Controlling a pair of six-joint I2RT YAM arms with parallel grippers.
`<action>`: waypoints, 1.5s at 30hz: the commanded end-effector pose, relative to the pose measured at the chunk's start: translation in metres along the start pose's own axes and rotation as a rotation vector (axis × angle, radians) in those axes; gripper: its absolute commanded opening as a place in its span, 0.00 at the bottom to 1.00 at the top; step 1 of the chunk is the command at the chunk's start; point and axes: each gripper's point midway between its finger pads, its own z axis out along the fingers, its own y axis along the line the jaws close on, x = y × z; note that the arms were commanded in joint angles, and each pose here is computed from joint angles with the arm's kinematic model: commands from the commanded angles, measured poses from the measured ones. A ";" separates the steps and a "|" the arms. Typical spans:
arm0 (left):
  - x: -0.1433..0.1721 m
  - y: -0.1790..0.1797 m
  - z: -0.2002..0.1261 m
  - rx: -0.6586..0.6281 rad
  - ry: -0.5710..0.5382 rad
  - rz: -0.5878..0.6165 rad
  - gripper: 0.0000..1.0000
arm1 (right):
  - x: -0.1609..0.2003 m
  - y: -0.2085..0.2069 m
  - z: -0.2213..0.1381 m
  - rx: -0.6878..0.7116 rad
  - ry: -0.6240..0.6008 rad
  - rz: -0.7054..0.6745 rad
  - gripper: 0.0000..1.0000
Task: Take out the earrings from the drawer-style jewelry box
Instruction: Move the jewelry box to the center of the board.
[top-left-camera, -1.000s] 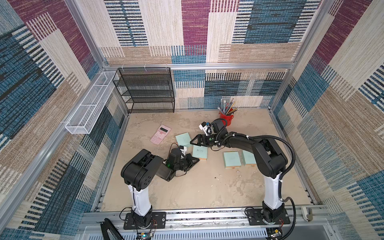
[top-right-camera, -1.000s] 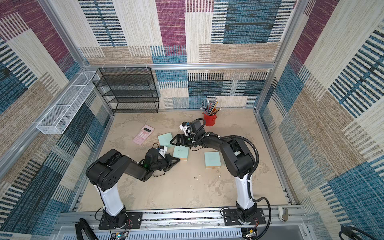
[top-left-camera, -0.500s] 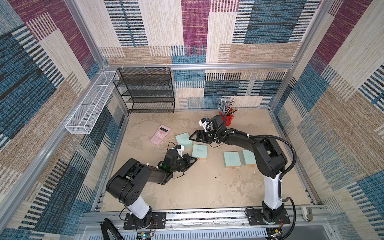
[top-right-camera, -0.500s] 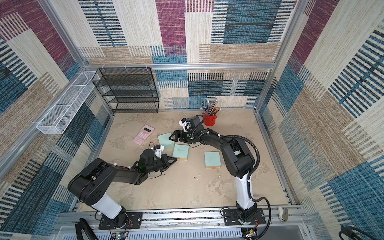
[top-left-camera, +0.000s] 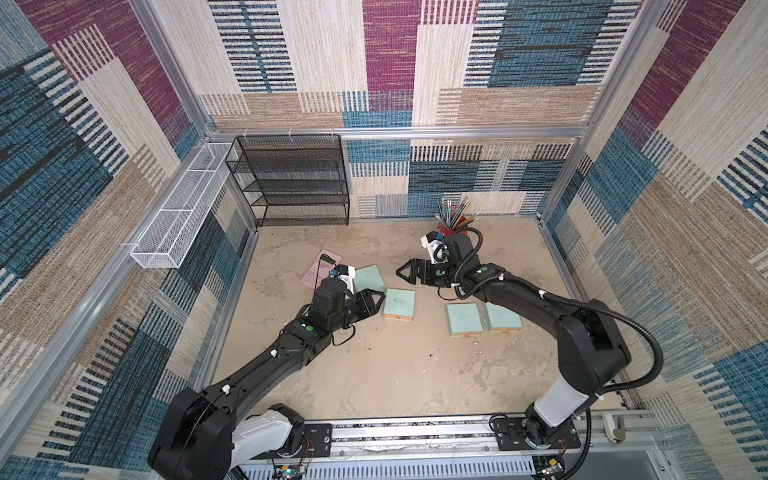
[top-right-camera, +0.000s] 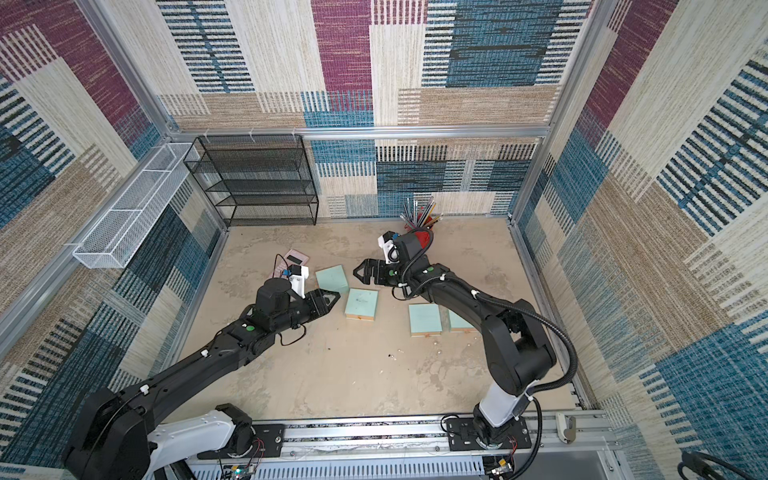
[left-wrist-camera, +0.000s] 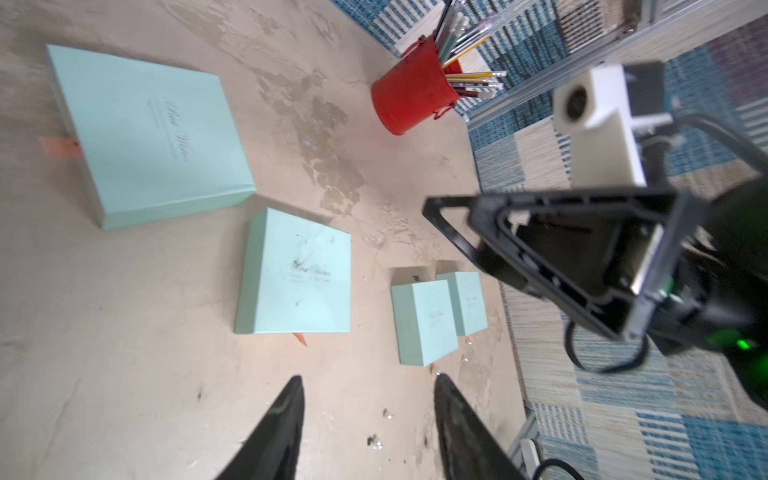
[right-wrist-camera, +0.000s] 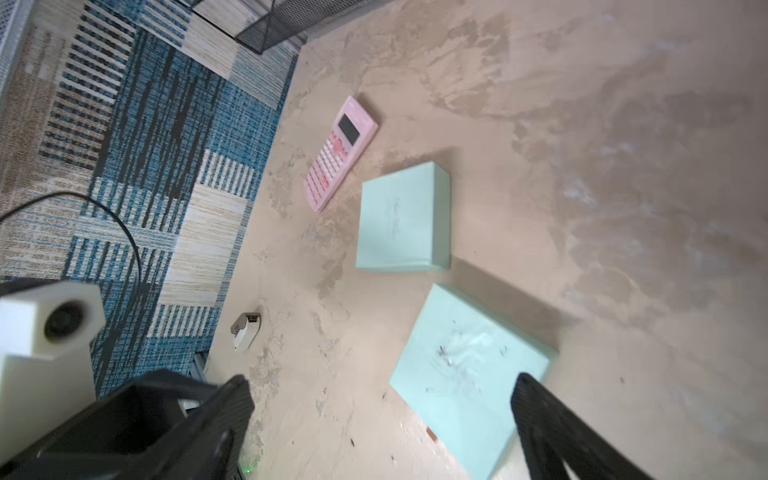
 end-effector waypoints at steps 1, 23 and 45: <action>0.009 0.016 0.015 -0.068 0.082 0.041 0.57 | 0.013 -0.010 -0.011 0.027 -0.026 0.060 0.98; 0.013 0.047 0.117 -0.063 0.293 -0.014 0.51 | 0.045 -0.059 0.047 0.111 0.127 0.158 0.64; 0.046 0.031 0.111 0.085 0.408 -0.053 0.50 | 0.062 -0.056 0.039 0.076 0.167 0.140 0.67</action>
